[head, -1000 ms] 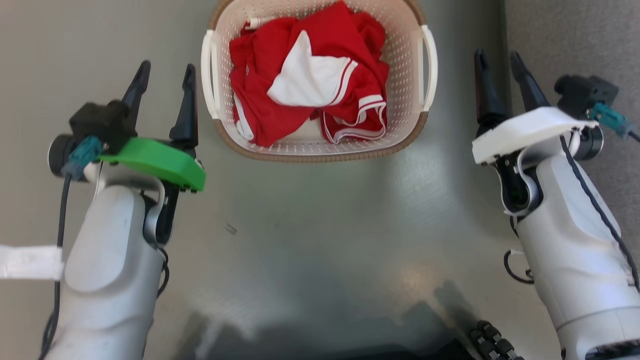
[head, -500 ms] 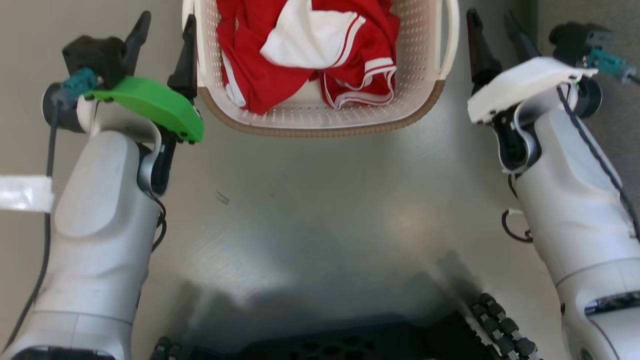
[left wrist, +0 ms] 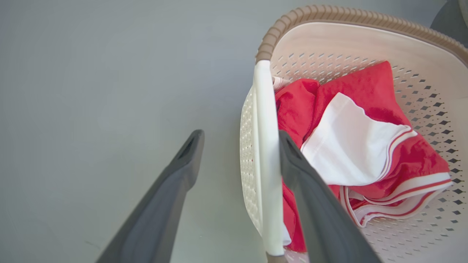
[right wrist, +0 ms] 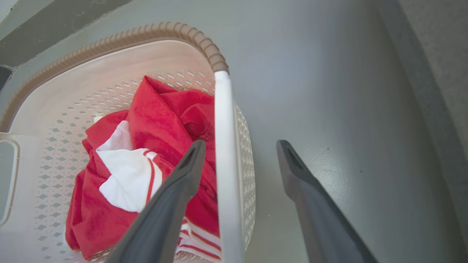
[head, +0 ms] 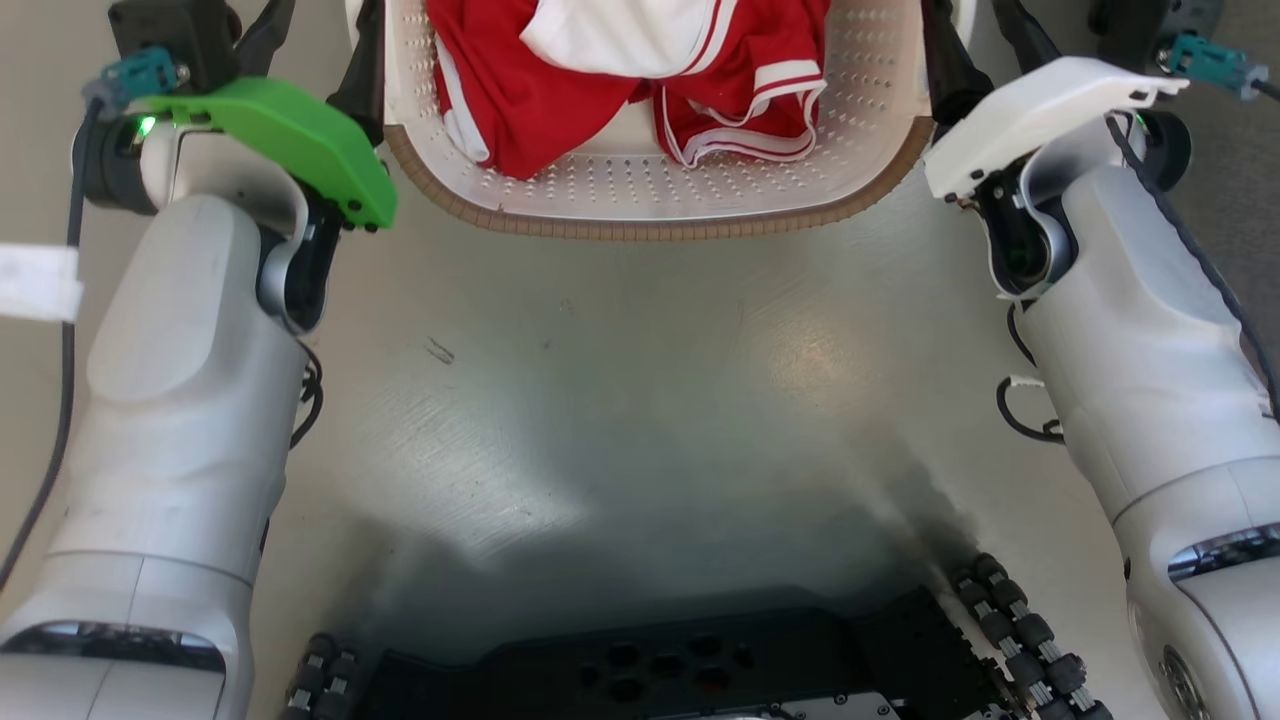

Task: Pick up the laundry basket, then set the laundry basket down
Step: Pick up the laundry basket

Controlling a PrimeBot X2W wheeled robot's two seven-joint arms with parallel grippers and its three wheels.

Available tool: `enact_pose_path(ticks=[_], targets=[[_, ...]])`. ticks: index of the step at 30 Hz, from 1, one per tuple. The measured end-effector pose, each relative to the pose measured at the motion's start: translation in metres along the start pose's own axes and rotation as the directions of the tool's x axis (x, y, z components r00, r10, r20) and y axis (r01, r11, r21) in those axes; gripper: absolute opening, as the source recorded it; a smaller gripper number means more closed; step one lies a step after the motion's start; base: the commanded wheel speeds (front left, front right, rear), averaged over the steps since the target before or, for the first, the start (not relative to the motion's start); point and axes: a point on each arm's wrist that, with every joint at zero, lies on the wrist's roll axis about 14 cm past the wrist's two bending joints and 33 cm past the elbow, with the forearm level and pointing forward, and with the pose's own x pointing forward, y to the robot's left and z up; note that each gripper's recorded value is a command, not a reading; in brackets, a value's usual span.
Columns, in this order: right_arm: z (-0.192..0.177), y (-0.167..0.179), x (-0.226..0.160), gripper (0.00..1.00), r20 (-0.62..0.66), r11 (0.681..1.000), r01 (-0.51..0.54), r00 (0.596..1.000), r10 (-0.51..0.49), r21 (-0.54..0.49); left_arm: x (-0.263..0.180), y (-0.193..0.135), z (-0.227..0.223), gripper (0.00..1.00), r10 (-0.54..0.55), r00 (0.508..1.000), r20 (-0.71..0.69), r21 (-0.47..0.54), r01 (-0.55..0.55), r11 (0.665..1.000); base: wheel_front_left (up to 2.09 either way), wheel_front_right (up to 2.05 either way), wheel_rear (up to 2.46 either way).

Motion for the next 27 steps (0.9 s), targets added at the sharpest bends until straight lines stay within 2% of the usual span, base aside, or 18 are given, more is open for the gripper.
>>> enact_pose_path(ticks=[23,24,25,26,27], targets=[[-0.032,0.004,0.026,1.00,-0.111,0.999,-0.020,0.994,0.023,0.029,0.027,-0.001,-0.034,1.00,-0.028,0.988,-0.153,-0.012,0.026,1.000,0.00,0.00,0.00],[-0.032,0.004,0.026,0.92,-0.111,0.999,-0.020,0.994,0.023,0.029,0.027,-0.001,-0.034,0.96,-0.028,0.988,-0.153,-0.012,0.026,1.000,0.00,0.00,0.00],[-0.031,0.005,0.026,0.73,-0.112,0.999,-0.021,0.993,0.024,0.028,0.027,-0.001,-0.035,0.89,-0.029,0.987,-0.156,-0.011,0.028,1.000,0.00,0.00,0.00],[-0.031,0.005,0.027,0.47,-0.112,0.999,-0.022,0.993,0.025,0.031,0.028,-0.002,-0.035,0.65,-0.030,0.987,-0.159,-0.010,0.029,1.000,0.00,0.00,0.00],[-0.032,0.006,0.027,0.28,-0.116,0.999,-0.022,0.993,0.026,0.035,0.029,-0.003,-0.035,0.40,-0.032,0.986,-0.162,-0.011,0.031,0.999,0.00,0.00,0.00]])
